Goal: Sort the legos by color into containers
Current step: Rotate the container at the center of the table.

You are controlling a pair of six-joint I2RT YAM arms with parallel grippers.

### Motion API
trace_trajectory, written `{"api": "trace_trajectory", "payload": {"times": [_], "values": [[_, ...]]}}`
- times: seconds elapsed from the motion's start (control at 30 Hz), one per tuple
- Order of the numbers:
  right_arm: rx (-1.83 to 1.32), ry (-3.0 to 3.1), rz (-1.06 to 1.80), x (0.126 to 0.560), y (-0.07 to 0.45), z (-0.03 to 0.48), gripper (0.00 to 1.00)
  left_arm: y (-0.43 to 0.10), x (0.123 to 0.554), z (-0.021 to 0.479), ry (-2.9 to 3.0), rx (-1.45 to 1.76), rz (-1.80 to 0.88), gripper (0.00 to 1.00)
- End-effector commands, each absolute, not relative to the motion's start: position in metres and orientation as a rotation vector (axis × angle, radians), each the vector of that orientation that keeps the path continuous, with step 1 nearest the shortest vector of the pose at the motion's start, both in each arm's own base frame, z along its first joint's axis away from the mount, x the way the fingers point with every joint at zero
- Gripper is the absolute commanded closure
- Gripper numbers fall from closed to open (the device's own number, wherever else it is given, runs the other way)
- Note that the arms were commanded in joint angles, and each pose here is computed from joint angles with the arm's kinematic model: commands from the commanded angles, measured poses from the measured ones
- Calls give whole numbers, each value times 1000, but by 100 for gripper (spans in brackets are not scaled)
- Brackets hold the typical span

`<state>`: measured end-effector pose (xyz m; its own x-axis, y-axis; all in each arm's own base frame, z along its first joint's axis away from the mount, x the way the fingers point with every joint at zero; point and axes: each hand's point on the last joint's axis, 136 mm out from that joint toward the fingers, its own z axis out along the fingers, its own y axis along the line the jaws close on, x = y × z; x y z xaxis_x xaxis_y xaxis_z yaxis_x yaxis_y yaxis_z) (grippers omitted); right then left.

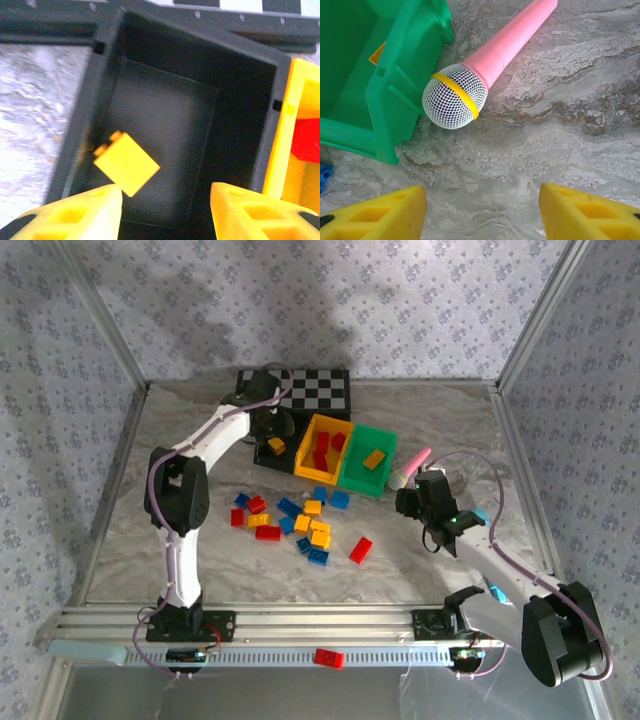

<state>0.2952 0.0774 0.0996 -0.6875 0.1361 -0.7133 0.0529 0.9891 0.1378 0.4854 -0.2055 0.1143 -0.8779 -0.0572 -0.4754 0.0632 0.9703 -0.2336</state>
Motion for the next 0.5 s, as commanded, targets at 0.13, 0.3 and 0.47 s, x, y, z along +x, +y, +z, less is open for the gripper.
{"api": "trace_trajectory", "payload": {"times": [0.13,0.3,0.47], "values": [[148,2333,153,294,77,99,37,-207,480,82,2684,1,-348,52],[148,2336,152,294,77,98,37,-205,482,70,2705,37,-316,52],[150,2336,148,293,76,98,37,-202,477,54,2739,45,-291,51]]}}
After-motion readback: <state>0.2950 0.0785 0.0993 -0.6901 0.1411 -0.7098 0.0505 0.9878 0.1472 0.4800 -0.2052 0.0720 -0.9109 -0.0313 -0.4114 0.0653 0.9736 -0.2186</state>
